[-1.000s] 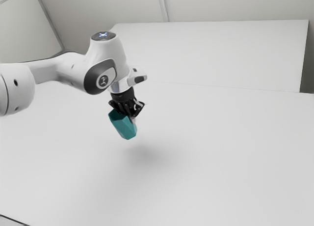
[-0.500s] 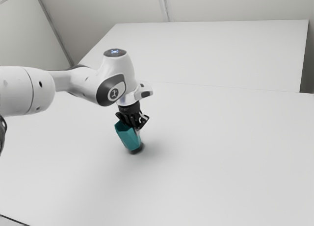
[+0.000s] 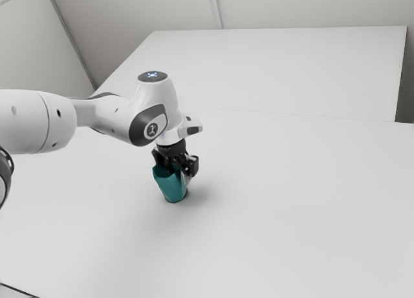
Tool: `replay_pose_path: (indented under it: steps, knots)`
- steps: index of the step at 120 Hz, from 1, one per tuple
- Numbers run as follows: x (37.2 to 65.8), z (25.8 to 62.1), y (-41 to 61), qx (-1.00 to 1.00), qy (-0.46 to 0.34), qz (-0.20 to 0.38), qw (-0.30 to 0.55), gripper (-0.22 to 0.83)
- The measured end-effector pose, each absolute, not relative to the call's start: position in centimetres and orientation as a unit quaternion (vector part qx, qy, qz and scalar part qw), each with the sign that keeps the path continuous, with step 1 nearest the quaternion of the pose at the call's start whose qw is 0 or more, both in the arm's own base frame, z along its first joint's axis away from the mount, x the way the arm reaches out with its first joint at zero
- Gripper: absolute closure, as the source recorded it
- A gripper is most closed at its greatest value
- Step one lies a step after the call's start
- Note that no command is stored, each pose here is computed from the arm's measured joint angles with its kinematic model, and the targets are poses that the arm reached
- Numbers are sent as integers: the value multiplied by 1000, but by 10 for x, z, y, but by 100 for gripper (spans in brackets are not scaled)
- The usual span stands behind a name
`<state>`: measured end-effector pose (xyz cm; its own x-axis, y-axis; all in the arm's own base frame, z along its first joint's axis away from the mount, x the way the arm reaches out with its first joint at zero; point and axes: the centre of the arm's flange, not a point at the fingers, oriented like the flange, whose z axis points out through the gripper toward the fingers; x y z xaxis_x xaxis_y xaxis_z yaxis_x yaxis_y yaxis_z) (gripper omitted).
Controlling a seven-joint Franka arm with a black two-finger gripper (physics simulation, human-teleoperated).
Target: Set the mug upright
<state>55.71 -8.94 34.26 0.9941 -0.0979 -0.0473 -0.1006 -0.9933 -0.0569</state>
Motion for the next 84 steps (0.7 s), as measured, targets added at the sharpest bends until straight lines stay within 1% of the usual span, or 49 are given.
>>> replay_pose_path:
  steps: [14,31,61,84]
  knots:
    - [555,359,-89,-998,53,14,29,18]
    - [551,382,-90,-998,57,1,28,9]
    - [542,439,-105,-996,75,-37,25,3]
    - [547,489,-120,-994,88,-51,25,1]
